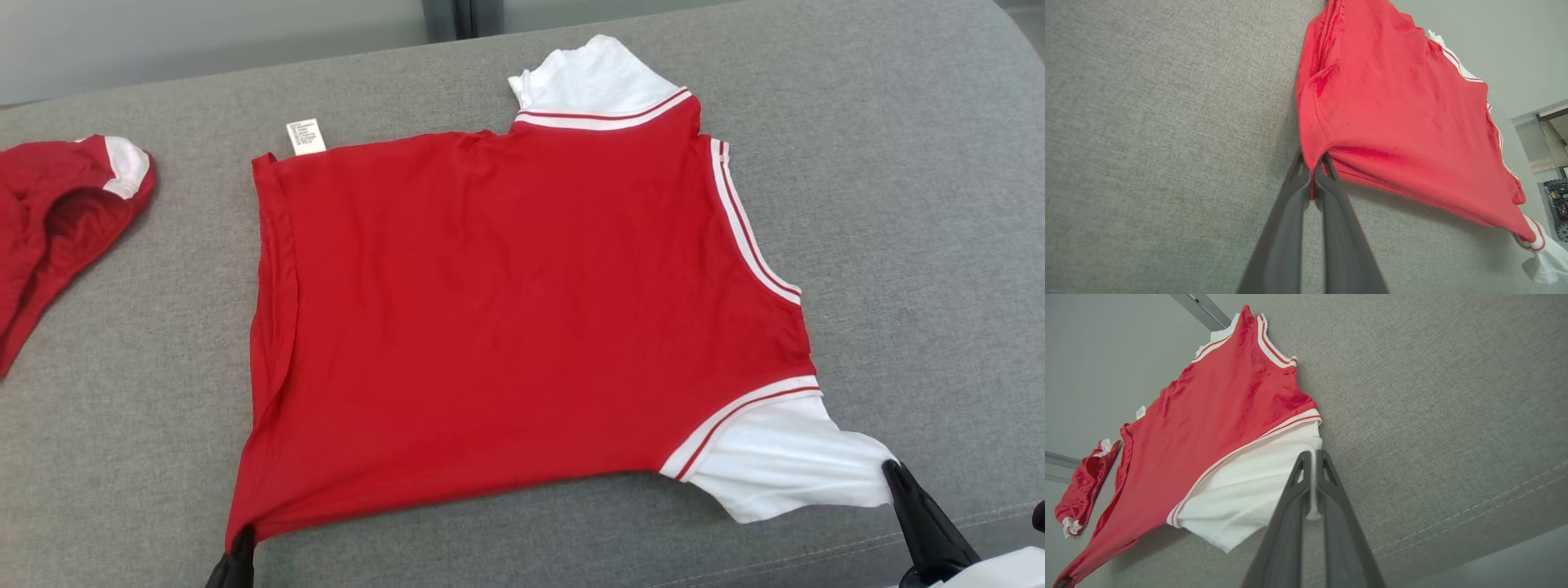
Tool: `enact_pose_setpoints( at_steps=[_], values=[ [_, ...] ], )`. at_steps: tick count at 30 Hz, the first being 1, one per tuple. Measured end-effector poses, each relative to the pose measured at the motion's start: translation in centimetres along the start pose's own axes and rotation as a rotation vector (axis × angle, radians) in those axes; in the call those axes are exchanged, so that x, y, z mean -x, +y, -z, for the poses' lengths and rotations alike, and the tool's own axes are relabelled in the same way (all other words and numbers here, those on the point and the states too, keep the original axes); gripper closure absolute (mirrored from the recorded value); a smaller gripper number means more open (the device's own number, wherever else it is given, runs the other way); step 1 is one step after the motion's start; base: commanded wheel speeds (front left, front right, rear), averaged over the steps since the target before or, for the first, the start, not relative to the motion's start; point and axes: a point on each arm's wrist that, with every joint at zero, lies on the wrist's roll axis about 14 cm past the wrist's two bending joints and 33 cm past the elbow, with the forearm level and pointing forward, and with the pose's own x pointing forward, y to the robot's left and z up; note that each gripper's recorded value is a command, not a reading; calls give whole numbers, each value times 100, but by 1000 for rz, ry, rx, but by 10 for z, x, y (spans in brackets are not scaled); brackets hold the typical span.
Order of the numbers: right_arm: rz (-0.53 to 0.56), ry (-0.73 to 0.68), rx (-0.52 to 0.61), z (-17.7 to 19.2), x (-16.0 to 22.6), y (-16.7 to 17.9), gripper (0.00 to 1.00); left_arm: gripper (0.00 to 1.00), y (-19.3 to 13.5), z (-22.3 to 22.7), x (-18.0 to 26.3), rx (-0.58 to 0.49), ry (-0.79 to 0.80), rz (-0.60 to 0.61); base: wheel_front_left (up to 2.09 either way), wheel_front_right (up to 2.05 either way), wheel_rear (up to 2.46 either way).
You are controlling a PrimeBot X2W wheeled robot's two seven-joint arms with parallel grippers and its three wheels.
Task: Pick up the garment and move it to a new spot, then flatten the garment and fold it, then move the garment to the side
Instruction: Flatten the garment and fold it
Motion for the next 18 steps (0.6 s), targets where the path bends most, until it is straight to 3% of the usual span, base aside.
enact_pose_setpoints(
  at_steps=[5, 12, 18],
  values=[
    [-13, -13, 16, -12, -4, 6, 100, 100, -7, 1, 2, -12, 58, 5, 0, 0, 0],
    [-120, -29, 146, -51, -54, 45, 100, 100, -17, -16, -29, -92, 185, 16, 0, 0, 0],
    [-165, 24, 266, -70, -99, 69, 100, 100, -20, -28, -60, -65, 305, -14, 0, 0, 0]
  ],
)
